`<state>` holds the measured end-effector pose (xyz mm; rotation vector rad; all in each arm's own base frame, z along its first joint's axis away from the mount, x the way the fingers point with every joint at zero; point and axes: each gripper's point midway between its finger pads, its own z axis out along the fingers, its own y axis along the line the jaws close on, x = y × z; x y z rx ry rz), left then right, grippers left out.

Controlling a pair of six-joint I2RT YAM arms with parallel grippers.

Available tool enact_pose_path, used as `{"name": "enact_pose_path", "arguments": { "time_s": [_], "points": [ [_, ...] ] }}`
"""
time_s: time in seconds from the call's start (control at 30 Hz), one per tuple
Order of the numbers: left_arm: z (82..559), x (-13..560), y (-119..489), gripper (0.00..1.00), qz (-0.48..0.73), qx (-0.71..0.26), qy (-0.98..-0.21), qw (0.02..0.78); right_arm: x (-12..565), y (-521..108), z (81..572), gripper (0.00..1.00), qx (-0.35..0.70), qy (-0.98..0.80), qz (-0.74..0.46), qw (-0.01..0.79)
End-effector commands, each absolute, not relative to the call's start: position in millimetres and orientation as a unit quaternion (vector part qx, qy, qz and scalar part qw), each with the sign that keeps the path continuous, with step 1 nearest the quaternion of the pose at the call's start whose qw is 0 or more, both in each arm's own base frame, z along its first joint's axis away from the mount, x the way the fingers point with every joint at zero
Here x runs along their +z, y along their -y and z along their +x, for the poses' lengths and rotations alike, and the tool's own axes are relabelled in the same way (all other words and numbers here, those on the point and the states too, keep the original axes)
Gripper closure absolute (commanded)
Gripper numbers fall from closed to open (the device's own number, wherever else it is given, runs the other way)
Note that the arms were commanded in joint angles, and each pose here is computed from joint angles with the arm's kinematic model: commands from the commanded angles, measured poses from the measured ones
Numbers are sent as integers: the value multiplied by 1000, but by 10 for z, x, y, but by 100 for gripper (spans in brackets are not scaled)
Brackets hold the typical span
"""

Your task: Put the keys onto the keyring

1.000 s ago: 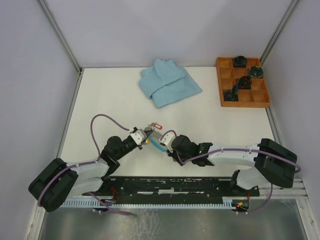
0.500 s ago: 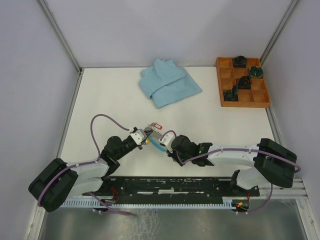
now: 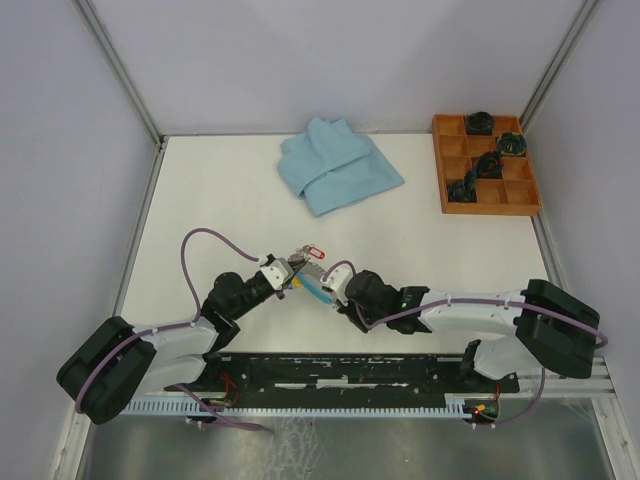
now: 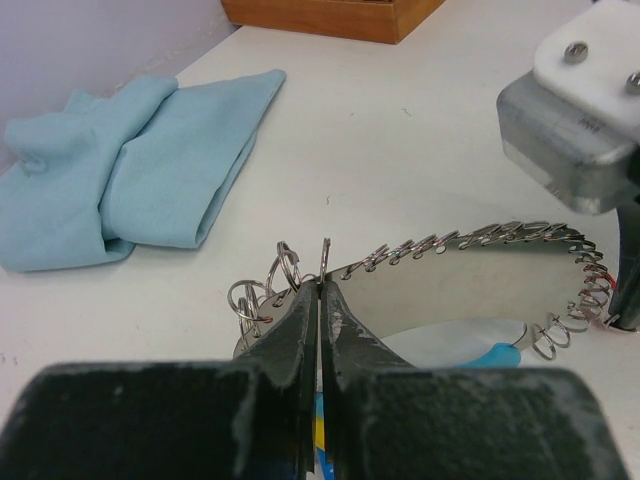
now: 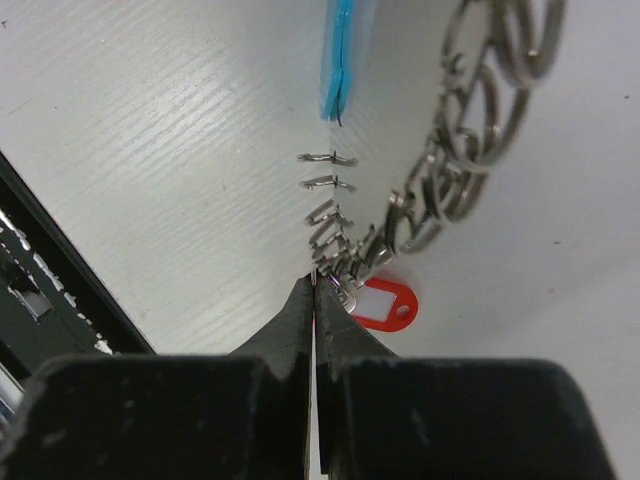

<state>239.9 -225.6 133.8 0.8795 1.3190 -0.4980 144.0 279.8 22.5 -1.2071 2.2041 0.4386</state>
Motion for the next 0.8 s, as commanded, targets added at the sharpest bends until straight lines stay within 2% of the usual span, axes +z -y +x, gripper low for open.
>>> {"name": "enact_pose_path", "arguments": {
  "time_s": [0.0, 0.33, 0.6, 0.77],
  "points": [
    [2385, 1720, 2334, 97, 379, -247, -537, 712, 535, -2751, 1533, 99, 158, -808, -452, 343],
    [2307, 1774, 2462, 97, 412, -272, -525, 693, 1209, -2609, 1630, 99, 156, -765, -459, 424],
    [2184, 1793, 2558, 97, 445, -298, -509, 674, 1464, -2557, 1766, 99, 139, -736, -463, 474],
    [2121, 1715, 2669, 97, 482, -316, -500, 647, 1568, -2618, 1786, 99, 163, -702, -480, 500]
  ]
}}
